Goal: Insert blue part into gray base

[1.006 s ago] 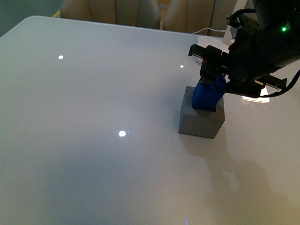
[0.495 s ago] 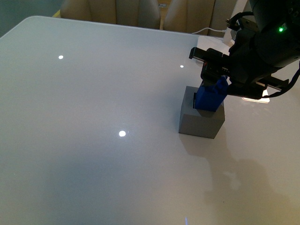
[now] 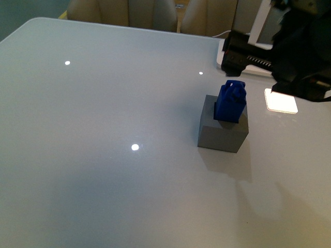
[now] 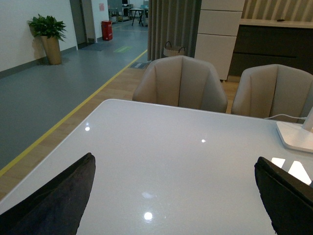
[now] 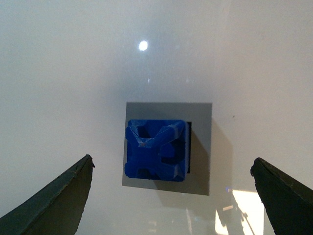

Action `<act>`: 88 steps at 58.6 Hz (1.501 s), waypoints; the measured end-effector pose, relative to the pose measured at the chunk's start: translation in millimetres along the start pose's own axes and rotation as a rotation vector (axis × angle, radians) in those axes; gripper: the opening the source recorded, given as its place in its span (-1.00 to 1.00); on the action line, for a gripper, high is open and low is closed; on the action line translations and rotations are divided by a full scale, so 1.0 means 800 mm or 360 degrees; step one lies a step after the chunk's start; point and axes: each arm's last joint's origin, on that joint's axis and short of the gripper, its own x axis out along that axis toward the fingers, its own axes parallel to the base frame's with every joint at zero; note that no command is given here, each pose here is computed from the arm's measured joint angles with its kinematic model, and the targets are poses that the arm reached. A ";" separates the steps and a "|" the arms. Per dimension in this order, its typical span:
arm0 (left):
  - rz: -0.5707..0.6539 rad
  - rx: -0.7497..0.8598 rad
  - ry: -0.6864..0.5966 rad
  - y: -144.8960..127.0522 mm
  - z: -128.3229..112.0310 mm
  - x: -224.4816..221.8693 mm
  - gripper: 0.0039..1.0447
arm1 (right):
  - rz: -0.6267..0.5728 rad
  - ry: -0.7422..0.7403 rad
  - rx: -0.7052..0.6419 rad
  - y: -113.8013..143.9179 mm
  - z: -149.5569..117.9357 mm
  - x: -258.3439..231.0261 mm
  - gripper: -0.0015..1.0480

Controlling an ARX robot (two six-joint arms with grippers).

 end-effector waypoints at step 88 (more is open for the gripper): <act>0.0000 0.0000 0.0000 0.000 0.000 0.000 0.86 | -0.0036 -0.1271 -0.0332 -0.143 -0.140 -0.185 -0.96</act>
